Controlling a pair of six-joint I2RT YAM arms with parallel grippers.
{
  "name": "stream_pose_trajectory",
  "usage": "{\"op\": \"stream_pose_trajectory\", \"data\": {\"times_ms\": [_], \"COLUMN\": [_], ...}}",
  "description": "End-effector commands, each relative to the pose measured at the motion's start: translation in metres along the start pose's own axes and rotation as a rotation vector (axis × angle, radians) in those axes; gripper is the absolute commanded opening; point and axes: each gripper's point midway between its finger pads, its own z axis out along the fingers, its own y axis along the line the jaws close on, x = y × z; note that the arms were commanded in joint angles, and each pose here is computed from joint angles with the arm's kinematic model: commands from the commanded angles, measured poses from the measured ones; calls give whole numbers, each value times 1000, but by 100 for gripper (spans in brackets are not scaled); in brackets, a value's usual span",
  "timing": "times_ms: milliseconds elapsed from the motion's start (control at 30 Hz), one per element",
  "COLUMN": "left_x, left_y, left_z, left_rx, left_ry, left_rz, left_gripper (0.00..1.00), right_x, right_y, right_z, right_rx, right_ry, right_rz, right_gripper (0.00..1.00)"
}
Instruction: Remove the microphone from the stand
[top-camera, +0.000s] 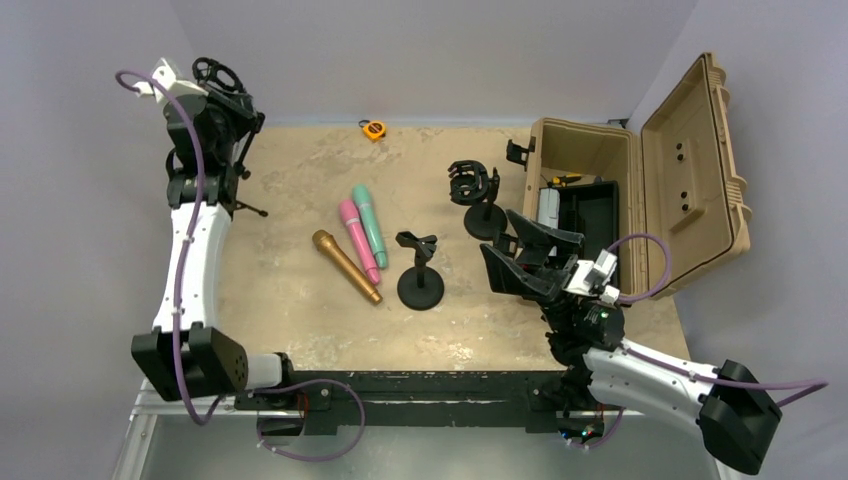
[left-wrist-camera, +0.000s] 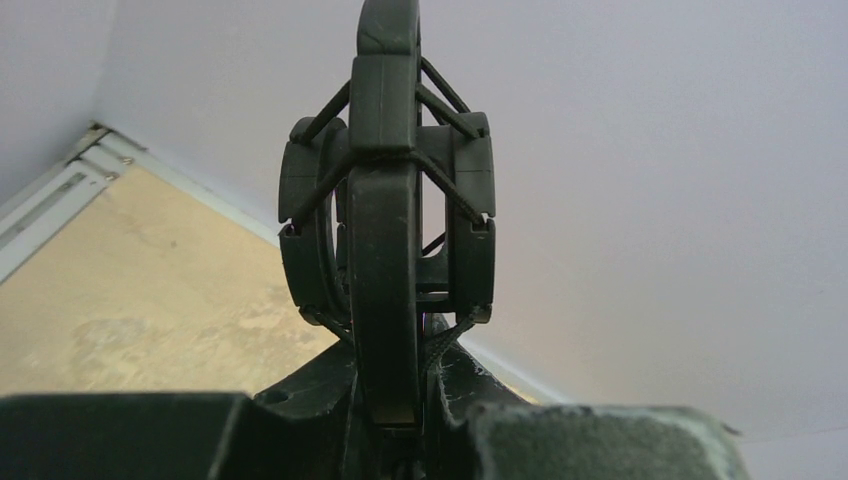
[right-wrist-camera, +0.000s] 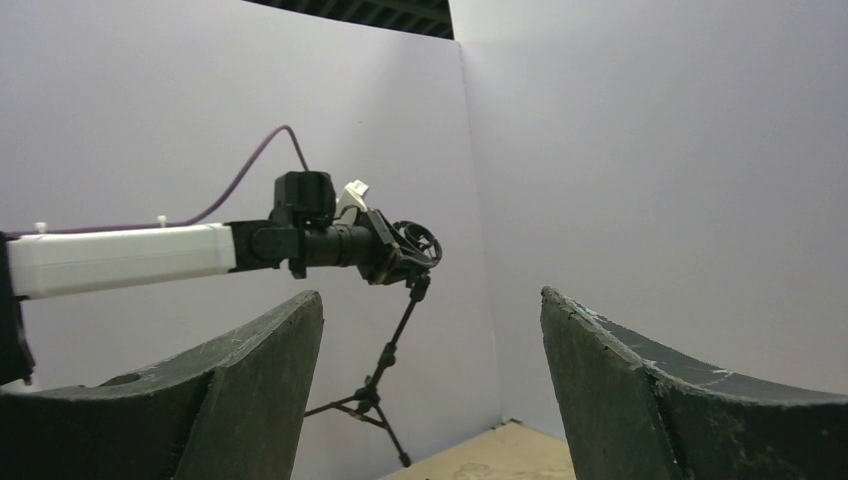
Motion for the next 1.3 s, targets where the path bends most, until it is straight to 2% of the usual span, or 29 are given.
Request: {"op": "stream_pose_trajectory", "data": {"times_ms": [0, 200, 333, 567, 867, 1133, 1267], "left_x": [-9, 50, 60, 71, 102, 140, 153], "left_y": [12, 29, 33, 18, -16, -41, -41], "left_z": [-46, -94, -126, -177, -207, -221, -223], "left_rx": [-60, -16, -10, 61, 184, 296, 312], "left_ry": [-30, 98, 111, 176, 357, 539, 593], "left_rz": [34, -70, -108, -121, -263, -476, -527], "left_gripper": [0, 0, 0, 0, 0, 0, 0], "right_x": [-6, 5, 9, 18, 27, 37, 43], "right_y": [1, 0, 0, -3, -7, -8, -9], "right_z": [0, 3, 3, 5, 6, 6, 6], "right_rx": [-5, -6, -4, 2, 21, 24, 23], "right_ry": [-24, 0, 11, 30, 51, 75, 89], "right_rz": [10, 5, 3, -4, -14, -4, -2], "right_gripper": [78, 78, 78, 78, 78, 78, 77]}}
